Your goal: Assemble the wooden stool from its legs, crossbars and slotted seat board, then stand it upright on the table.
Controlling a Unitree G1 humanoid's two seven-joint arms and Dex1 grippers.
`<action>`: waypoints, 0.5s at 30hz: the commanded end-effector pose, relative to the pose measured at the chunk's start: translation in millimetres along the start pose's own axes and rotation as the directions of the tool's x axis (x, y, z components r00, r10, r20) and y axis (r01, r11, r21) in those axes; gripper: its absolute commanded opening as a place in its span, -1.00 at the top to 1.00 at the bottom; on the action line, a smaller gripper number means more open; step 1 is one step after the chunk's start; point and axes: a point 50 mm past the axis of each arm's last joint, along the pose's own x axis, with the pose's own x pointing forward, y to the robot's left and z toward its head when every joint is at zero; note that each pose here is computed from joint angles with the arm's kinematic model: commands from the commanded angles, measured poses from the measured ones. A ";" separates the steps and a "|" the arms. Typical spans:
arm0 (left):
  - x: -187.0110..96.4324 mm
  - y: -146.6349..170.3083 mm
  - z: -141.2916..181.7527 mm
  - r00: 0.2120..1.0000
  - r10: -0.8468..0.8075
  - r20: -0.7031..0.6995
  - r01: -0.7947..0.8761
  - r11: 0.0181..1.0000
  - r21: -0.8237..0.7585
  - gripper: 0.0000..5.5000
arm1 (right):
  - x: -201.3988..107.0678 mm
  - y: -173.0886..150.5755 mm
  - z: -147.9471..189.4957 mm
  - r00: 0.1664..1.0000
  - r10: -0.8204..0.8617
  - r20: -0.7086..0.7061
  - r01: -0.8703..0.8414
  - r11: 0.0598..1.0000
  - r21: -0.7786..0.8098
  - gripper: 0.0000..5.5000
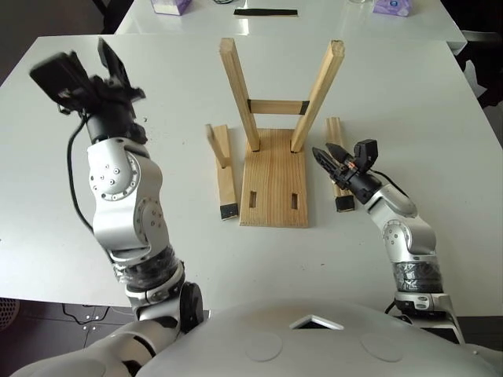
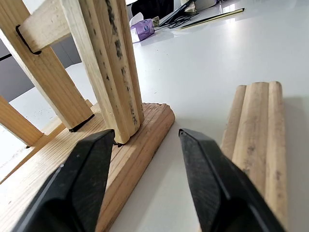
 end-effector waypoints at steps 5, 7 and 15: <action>-51.2 -8.9 -51.6 0.881 -0.167 -0.443 0.167 0.985 -0.040 -0.12 | -2.4 -9.0 6.8 1.000 -0.009 -0.017 0.008 0.999 -0.043 0.11; -51.3 -14.3 -49.9 0.871 -0.202 -0.447 0.206 0.978 -0.042 -0.23 | -2.0 -8.9 6.9 1.000 -0.004 -0.020 0.003 0.999 -0.045 0.11; -51.9 -42.2 -64.6 0.727 -0.389 -0.566 0.391 0.912 -0.125 -0.39 | 1.4 -5.5 3.0 0.999 0.016 -0.035 -0.018 0.999 -0.046 0.11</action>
